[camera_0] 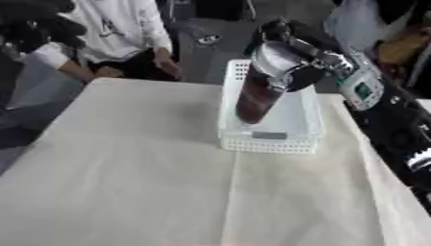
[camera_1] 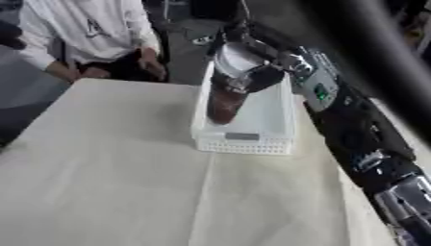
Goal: Pick up objects on the table and place them in the box.
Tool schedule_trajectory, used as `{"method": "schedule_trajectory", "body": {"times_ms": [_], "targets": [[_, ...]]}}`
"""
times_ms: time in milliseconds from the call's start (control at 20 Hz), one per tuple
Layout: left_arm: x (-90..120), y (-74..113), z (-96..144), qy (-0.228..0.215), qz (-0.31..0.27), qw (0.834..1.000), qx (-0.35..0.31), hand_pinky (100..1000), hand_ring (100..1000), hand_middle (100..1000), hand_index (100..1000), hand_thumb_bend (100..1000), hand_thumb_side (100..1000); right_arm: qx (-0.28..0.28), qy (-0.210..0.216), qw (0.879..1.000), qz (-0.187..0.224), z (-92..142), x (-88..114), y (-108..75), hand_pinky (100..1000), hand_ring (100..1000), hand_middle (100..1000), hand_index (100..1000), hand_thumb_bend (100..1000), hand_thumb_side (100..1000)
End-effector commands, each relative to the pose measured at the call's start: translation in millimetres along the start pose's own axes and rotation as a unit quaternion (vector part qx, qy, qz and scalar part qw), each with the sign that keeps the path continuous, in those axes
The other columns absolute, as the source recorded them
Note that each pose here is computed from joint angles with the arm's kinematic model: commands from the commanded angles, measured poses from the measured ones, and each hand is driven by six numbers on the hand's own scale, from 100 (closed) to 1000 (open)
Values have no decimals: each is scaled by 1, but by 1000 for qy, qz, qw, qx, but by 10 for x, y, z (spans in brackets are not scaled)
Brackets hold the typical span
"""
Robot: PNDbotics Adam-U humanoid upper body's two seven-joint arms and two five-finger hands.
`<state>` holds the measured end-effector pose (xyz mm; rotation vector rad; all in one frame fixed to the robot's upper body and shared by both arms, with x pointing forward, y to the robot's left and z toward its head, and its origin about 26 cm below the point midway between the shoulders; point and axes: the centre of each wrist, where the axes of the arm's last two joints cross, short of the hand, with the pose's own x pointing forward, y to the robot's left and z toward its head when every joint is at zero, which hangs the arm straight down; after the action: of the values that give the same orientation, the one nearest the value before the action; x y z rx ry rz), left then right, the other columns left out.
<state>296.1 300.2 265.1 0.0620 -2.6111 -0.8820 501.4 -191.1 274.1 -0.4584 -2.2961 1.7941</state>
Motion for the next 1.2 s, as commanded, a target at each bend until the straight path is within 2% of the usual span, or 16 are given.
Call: {"method": "schedule_trajectory", "body": {"times_ms": [50, 250, 450, 600, 650, 700, 750, 800, 850, 900, 950, 1000, 1100, 1200], "targets": [[62, 68, -87, -16, -12, 1000, -13, 691, 705, 817, 846, 715, 936, -26, -10, 998, 57, -72, -1, -228, 100, 100, 100, 112, 400, 100], [68, 69, -113, -22, -14, 1000, -15, 690, 705, 817, 847, 719, 932, -59, 2, 993, 104, -76, -31, -256, 100, 100, 100, 102, 448, 100], [67, 64, -111, -21, -13, 1000, -16, 690, 705, 818, 848, 721, 929, -59, 19, 987, 151, -55, -72, -215, 100, 100, 100, 102, 455, 100], [65, 65, -105, -20, -14, 1000, -16, 690, 705, 818, 848, 721, 928, -59, 35, 982, 177, -17, -108, -161, 100, 100, 119, 157, 438, 100], [65, 65, -103, -20, -14, 1000, -16, 690, 705, 818, 848, 722, 928, -54, 42, 979, 195, -13, -111, -170, 100, 100, 286, 259, 470, 100], [65, 65, -102, -20, -14, 1000, -16, 690, 705, 818, 848, 721, 928, -45, 48, 974, 217, -17, -108, -179, 100, 206, 403, 365, 485, 100], [64, 65, -100, -19, -14, 1000, -16, 689, 705, 818, 848, 722, 928, -30, 57, 968, 242, -18, -108, -171, 100, 472, 603, 544, 516, 241], [64, 64, -99, -19, -14, 1000, -16, 690, 705, 818, 848, 722, 928, -11, 67, 963, 262, -16, -112, -146, 291, 617, 718, 628, 527, 314], [63, 63, -97, -19, -13, 1000, -17, 690, 705, 819, 848, 722, 928, 13, 73, 958, 278, -10, -122, -110, 695, 794, 826, 726, 494, 442], [62, 61, -95, -18, -13, 1000, -17, 689, 705, 819, 849, 721, 929, 31, 77, 953, 290, -8, -129, -83, 895, 877, 875, 762, 457, 512], [61, 61, -91, -17, -13, 1000, -17, 689, 705, 819, 849, 724, 926, 48, 78, 950, 299, -2, -138, -60, 1000, 936, 916, 794, 341, 611], [60, 61, -86, -16, -13, 1000, -17, 689, 705, 819, 849, 725, 925, 62, 78, 947, 304, 9, -149, -36, 1000, 979, 950, 826, 249, 712], [58, 61, -77, -14, -13, 1000, -17, 689, 705, 819, 849, 726, 924, 84, 78, 945, 305, 34, -172, 4, 1000, 1000, 995, 872, 205, 865], [57, 60, -71, -13, -13, 1000, -17, 689, 705, 819, 849, 727, 924, 87, 72, 948, 297, 54, -188, 25, 1000, 1000, 1000, 887, 205, 887]]}}
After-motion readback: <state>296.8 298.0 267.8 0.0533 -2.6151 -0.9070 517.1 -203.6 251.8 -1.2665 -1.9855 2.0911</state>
